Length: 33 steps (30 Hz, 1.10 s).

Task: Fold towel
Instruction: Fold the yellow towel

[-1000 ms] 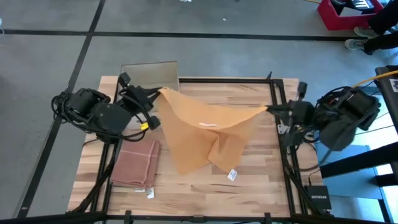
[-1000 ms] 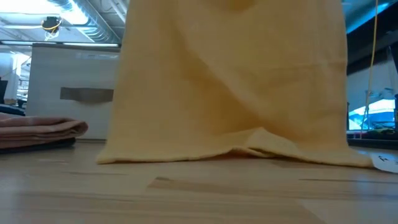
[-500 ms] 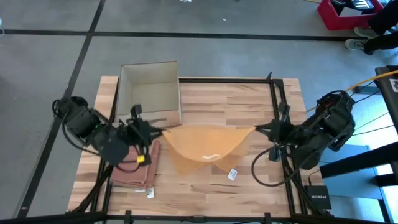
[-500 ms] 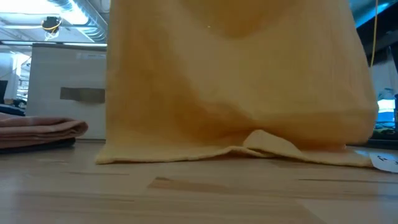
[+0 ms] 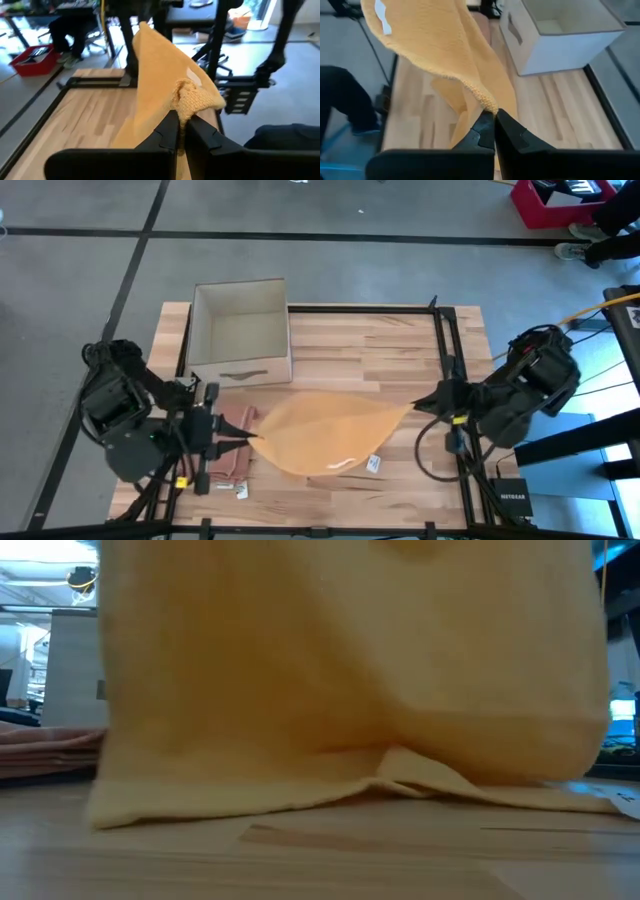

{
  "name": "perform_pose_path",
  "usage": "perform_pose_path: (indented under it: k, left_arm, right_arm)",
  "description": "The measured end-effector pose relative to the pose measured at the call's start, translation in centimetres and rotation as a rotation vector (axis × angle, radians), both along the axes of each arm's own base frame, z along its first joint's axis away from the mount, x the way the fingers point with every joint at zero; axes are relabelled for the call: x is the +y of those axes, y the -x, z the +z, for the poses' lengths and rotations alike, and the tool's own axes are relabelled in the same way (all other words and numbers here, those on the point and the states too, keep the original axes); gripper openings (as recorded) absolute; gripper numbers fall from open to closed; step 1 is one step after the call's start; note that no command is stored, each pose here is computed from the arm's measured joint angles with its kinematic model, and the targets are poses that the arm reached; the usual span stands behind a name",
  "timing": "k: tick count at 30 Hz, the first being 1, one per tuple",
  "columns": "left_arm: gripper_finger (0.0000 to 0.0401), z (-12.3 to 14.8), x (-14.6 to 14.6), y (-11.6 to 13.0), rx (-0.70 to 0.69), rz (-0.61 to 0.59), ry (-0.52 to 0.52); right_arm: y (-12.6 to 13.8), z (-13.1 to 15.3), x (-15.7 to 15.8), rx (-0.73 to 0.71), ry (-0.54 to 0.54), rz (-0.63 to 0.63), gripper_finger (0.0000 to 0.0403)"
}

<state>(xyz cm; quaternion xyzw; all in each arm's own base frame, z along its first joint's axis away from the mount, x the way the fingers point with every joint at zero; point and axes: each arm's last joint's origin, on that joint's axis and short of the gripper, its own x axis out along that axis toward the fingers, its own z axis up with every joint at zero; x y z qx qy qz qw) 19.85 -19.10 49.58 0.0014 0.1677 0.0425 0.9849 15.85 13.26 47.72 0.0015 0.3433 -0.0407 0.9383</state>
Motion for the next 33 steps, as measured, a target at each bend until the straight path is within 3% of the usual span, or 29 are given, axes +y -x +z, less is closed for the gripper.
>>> perform_pose_path:
  k: [6,14,19,26,33]
  left_arm:
    - [0.0011,0.2,-0.1,0.0,-0.016,-0.006,-0.006]
    - [0.0011,0.2,0.8,-0.8,-0.015,0.033,-0.027]
    - [0.0011,0.3,1.3,-1.3,-0.028,0.069,-0.026]
    - [0.0011,0.6,3.6,-2.5,-0.074,0.333,-0.233]
    - [0.0011,0.7,7.7,-4.5,-0.035,0.504,-0.316]
  right_arm:
    - [0.4,2.0,-0.4,-0.07,-0.034,0.0,0.0001]
    - [-3.1,0.1,2.3,-0.082,0.301,-0.051,0.0001]
    - [-3.1,1.3,2.2,-0.116,0.338,-0.067,0.0001]
    - [-1.8,4.5,-0.6,-0.227,0.459,-0.145,0.0001]
    - [-1.7,5.2,-4.4,-0.201,0.498,-0.262,0.0001]
